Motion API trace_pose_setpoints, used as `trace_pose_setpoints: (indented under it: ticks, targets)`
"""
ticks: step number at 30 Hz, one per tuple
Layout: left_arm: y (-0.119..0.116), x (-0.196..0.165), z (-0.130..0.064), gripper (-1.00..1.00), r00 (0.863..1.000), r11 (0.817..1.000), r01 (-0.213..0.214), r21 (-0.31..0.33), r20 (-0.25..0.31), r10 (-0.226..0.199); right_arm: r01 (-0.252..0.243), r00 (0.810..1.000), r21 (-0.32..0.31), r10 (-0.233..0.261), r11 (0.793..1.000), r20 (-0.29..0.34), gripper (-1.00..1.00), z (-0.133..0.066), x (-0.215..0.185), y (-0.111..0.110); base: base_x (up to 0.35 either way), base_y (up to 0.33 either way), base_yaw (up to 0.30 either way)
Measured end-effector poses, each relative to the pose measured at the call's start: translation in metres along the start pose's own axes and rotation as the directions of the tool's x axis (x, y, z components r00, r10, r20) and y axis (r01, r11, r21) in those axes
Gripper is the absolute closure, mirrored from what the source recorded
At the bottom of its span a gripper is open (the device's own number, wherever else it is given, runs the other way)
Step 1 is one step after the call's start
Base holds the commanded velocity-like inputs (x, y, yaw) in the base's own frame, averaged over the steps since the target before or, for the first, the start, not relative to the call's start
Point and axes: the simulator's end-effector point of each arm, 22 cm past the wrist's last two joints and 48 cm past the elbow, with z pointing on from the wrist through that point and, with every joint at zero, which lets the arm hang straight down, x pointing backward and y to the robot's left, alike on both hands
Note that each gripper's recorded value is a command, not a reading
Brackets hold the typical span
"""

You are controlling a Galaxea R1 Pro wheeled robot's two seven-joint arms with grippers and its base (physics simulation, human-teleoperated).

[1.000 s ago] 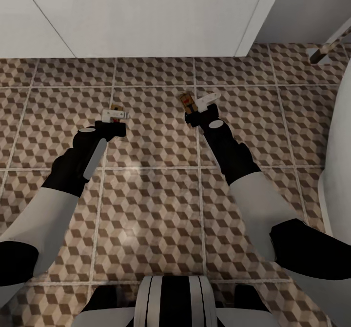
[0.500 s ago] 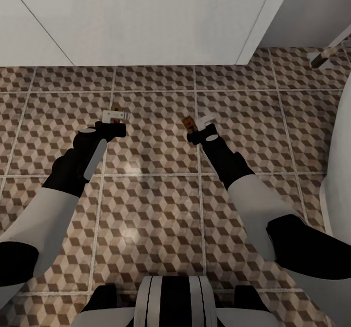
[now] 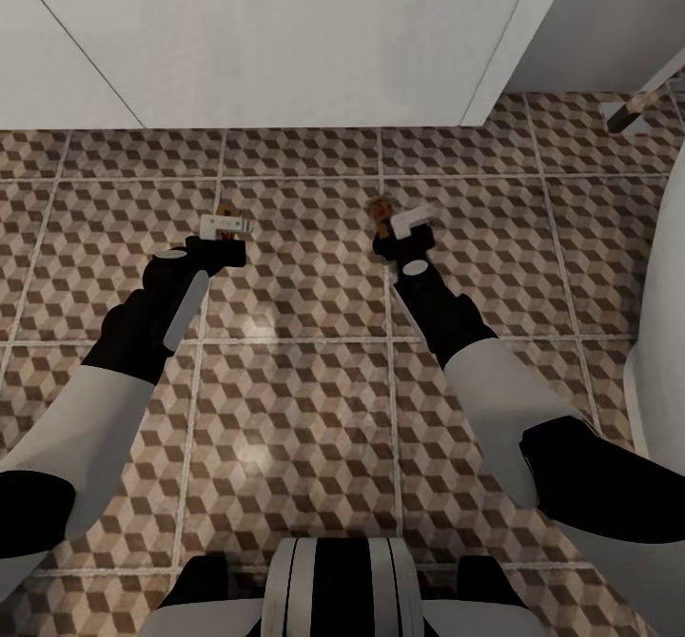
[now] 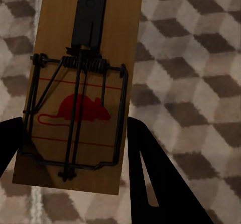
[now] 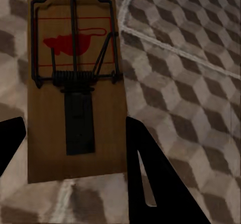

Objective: Take the four mousetraps from the cabinet in the bathroom and place them on the bathroom floor. Make sure all four end up on the same floor surface, and ensure that at least two of them are either under or directly next to the same bathroom sink.

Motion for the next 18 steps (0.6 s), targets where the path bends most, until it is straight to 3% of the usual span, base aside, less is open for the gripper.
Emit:
trace_pose_setpoints:
  ticks: [6,9,14,18]
  targets:
    - [0.001,0.000,0.000,1.00,1.000,1.000,0.000,-0.001,-0.001,0.000,-0.006,1.000,0.200,0.002,0.980,0.020,1.00,-0.004,-0.003,-0.043,0.000,0.000,0.000]
    - [0.001,0.000,0.000,1.00,1.000,1.000,0.000,-0.001,-0.001,0.000,-0.008,1.000,0.223,0.003,0.975,0.019,1.00,-0.006,-0.002,-0.048,0.000,0.000,0.000]
    - [0.000,0.001,0.000,1.00,1.000,1.000,0.000,0.000,-0.002,0.000,-0.008,1.000,0.050,0.007,0.999,0.010,1.00,0.000,0.000,-0.010,0.000,0.000,0.000]
    - [0.000,0.000,0.000,1.00,1.000,1.000,0.001,0.001,0.000,-0.001,-0.006,1.000,-0.030,0.005,1.000,-0.002,1.00,0.000,0.003,0.007,0.000,0.000,0.000]
